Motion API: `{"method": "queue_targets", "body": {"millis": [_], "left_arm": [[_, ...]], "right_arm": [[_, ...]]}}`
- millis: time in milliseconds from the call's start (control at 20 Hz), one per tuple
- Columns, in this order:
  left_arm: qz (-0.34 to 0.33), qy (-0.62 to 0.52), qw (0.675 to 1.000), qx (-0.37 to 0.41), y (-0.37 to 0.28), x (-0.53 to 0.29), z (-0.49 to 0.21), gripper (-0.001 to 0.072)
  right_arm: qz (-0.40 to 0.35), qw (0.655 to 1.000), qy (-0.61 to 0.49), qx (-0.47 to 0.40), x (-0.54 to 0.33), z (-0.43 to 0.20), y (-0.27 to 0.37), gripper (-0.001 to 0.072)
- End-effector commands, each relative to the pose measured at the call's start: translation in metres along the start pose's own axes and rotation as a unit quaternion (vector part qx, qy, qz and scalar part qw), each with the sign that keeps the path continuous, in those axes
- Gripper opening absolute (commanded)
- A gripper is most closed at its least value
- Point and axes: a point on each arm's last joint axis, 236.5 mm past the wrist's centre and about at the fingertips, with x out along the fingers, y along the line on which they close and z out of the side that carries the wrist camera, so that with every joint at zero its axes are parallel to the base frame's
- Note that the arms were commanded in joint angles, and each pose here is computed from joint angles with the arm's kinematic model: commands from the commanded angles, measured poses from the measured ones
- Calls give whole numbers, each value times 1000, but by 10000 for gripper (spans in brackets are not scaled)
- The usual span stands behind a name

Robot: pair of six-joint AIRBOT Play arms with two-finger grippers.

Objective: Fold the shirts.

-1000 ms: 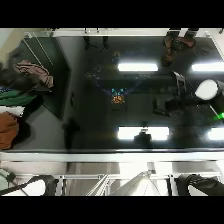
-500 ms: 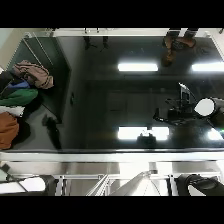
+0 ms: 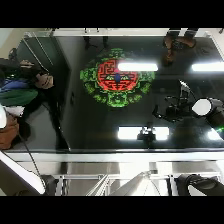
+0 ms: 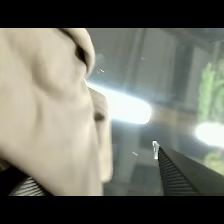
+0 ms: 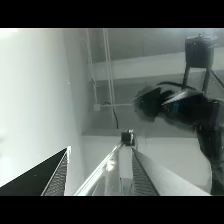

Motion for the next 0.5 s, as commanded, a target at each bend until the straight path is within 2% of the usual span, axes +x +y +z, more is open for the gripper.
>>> {"method": "queue_targets", "body": {"millis": [0,50,200,250,350,450], "left_arm": [[42,36,998,19,12,22,-10,285],[38,37,998,18,9,20,-12,-2],[28,30,999,29,-13,2,-7,20],[-2,32,998,47,-41,-8,-8,21],[-140,47,985,92,-139,-39,-21,20],[-271,75,949,145,-250,-91,-54,20]], "right_arm": [[0,1000,-6,0,0,3,0,437],[1,1000,-8,0,0,4,0,437],[2,1000,-12,0,0,6,1,437],[2,1000,-13,0,0,6,1,437],[2,1000,-13,-3,0,6,1,437],[-3,1000,-21,-6,0,11,-3,437]]}}
